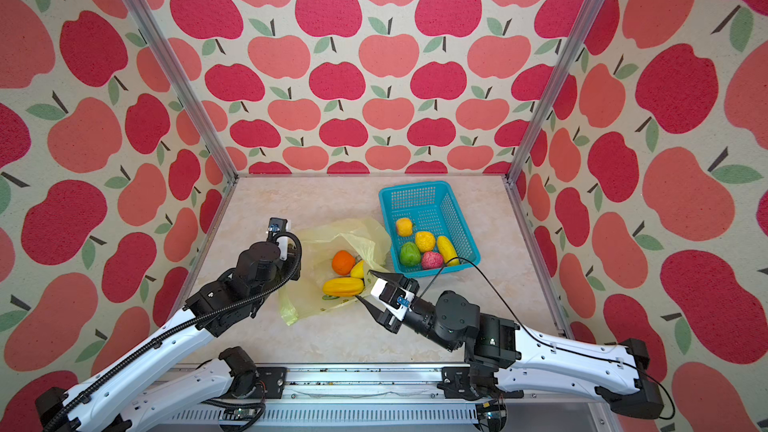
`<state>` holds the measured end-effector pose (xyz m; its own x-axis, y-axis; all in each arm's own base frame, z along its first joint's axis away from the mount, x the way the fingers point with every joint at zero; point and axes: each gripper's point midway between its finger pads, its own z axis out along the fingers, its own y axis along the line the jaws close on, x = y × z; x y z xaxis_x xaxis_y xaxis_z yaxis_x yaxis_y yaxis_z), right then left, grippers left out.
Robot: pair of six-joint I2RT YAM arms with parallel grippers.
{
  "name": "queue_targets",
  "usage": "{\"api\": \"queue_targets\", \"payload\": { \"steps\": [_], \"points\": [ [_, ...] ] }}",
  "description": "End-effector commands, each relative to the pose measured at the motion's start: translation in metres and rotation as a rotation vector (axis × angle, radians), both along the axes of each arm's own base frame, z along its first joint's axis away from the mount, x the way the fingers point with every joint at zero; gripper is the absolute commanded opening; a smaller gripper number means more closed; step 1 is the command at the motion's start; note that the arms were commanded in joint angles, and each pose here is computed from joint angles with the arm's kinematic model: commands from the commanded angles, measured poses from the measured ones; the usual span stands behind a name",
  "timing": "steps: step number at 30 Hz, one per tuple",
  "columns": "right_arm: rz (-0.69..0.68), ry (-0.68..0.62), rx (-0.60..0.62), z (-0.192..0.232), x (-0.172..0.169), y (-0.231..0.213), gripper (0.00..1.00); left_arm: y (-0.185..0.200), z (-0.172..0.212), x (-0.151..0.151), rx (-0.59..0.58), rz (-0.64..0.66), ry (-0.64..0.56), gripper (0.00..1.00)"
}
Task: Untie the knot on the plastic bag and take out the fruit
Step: 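Move the right gripper back to the bag mouth held by the left gripper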
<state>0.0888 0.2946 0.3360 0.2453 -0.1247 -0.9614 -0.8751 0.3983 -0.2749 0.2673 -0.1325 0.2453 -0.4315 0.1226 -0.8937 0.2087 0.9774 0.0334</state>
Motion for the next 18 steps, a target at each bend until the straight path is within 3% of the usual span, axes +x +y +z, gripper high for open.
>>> {"api": "queue_targets", "payload": {
  "steps": [1,9,13,18],
  "points": [
    [-0.003,-0.022,0.018,0.02,-0.002,-0.003,0.55,0.0,-0.005,0.0,0.006,-0.003,0.017,0.0],
    [0.037,-0.033,0.065,0.034,-0.01,-0.019,0.56,0.0,-0.003,-0.001,-0.004,-0.004,0.009,0.0],
    [0.04,-0.017,0.016,0.019,-0.008,0.007,0.56,0.001,-0.002,-0.001,-0.005,-0.002,0.007,0.0],
    [-0.061,0.012,-0.092,-0.02,0.015,0.061,0.51,0.001,-0.003,-0.001,-0.002,-0.002,0.01,0.0]
  ]
}}
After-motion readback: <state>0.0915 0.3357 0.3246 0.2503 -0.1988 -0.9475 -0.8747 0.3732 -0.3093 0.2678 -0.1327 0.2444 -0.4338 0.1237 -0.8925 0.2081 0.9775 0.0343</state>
